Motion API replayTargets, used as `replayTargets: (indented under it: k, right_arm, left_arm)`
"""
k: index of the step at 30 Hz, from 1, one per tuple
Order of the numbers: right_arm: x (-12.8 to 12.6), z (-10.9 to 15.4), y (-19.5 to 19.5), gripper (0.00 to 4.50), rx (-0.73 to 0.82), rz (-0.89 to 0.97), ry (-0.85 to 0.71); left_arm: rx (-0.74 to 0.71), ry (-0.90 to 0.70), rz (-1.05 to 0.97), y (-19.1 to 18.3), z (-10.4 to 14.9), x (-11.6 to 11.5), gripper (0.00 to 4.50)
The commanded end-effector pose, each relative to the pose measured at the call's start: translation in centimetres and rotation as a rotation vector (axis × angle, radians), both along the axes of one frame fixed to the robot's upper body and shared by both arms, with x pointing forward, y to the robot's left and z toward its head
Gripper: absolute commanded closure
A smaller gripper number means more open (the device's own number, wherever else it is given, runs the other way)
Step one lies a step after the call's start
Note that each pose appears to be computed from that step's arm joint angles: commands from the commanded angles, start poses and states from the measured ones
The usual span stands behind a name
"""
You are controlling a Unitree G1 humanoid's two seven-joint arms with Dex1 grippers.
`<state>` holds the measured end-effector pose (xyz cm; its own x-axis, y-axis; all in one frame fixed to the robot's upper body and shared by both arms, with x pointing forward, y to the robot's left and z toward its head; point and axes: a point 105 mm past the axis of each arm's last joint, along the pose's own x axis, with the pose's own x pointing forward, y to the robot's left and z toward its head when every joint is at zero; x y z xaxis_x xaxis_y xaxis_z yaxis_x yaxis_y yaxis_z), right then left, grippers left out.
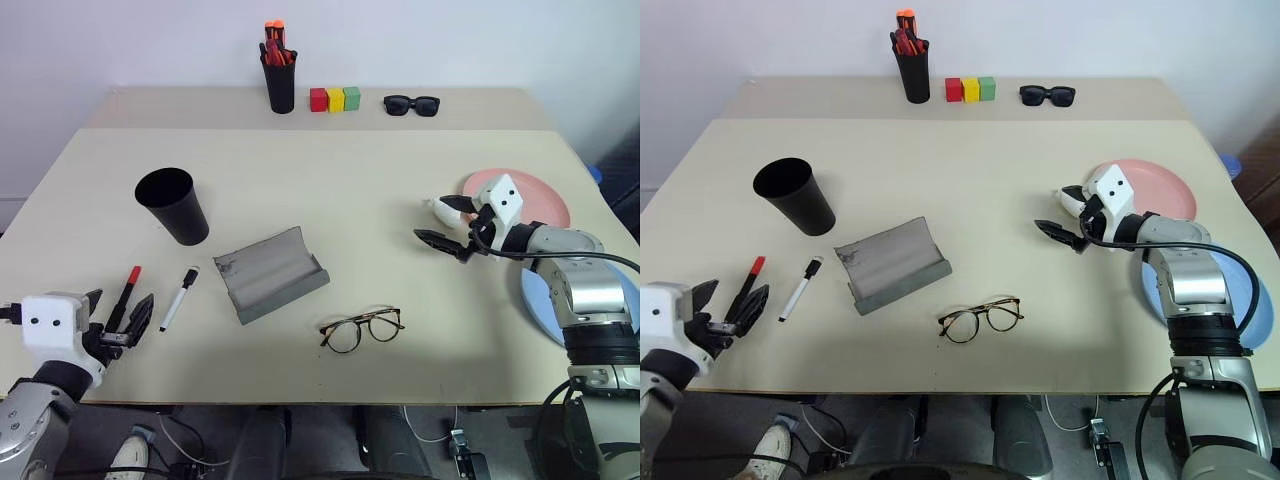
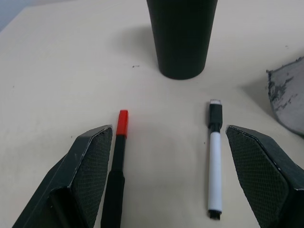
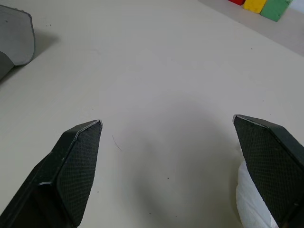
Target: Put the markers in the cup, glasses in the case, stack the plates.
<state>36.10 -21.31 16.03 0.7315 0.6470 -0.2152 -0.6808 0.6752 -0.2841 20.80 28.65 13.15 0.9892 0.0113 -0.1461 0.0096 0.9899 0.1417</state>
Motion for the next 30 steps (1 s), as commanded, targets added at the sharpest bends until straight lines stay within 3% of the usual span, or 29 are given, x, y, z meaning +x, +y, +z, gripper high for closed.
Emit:
replayTargets:
  k: [1, 16, 24, 26, 30]
  right_arm:
    - [-0.3, 1.1, -0.3, 0.0, -0.005, 0.006, -0.05]
    - [-1.2, 1.5, 3.0, 0.0, 0.007, 0.103, -0.079]
    - [-2.8, 0.6, 7.2, 0.0, 0.012, 0.212, -0.065]
    - [-2.9, 0.8, 7.9, 0.0, 0.042, 0.215, -0.051]
    - [-4.1, 2.0, 10.1, 0.0, 0.068, 0.282, -0.053]
  left_arm:
    - [0.029, -0.028, -0.016, -0.1, 0.7, 0.2, 0.6]
    - [0.041, -0.024, -0.033, 0.0, 1.1, 1.5, 0.6]
    - [0.02, 0.007, -0.007, 0.3, 0.7, 2.6, 0.6]
    - [0.02, 0.05, 0.022, 0.7, 0.1, 2.7, 0.09]
    - [0.039, 0.14, 0.067, 1.5, -0.7, 3.4, 0.04]
